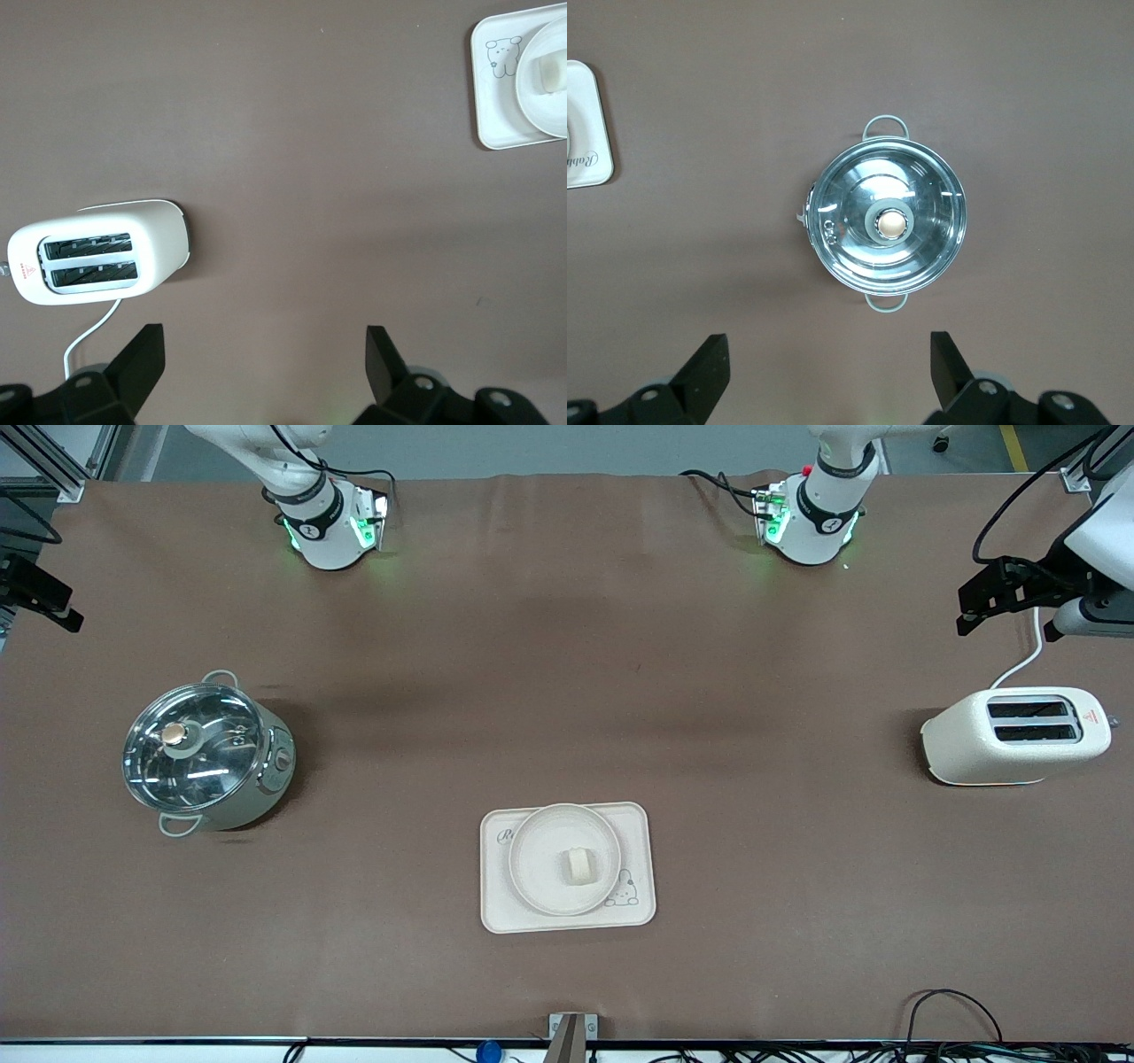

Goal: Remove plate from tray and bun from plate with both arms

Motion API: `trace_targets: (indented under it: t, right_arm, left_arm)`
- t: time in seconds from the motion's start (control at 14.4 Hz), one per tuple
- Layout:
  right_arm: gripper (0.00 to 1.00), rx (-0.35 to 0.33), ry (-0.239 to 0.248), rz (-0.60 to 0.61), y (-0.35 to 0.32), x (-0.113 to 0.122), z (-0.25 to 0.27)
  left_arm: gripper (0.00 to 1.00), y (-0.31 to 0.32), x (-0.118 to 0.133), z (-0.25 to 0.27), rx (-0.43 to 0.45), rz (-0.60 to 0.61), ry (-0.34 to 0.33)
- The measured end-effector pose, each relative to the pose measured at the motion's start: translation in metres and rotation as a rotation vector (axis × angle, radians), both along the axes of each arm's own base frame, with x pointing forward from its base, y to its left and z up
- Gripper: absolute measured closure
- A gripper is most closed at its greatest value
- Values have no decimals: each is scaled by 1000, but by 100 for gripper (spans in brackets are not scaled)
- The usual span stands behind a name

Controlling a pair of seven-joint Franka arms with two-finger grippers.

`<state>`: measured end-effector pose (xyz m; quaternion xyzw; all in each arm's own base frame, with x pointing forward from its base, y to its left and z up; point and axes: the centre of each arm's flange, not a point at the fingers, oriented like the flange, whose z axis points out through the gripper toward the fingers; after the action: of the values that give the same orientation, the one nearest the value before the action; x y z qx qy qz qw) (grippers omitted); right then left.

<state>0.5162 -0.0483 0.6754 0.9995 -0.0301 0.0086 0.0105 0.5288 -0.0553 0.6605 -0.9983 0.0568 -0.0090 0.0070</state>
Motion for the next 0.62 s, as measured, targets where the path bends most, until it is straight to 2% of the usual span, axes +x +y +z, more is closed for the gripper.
trace_targets:
  t: [0.62]
  right_arm:
    - [0, 0, 4, 8, 4, 0, 0]
  left_arm:
    - [0, 5, 5, -5, -1, 9, 8]
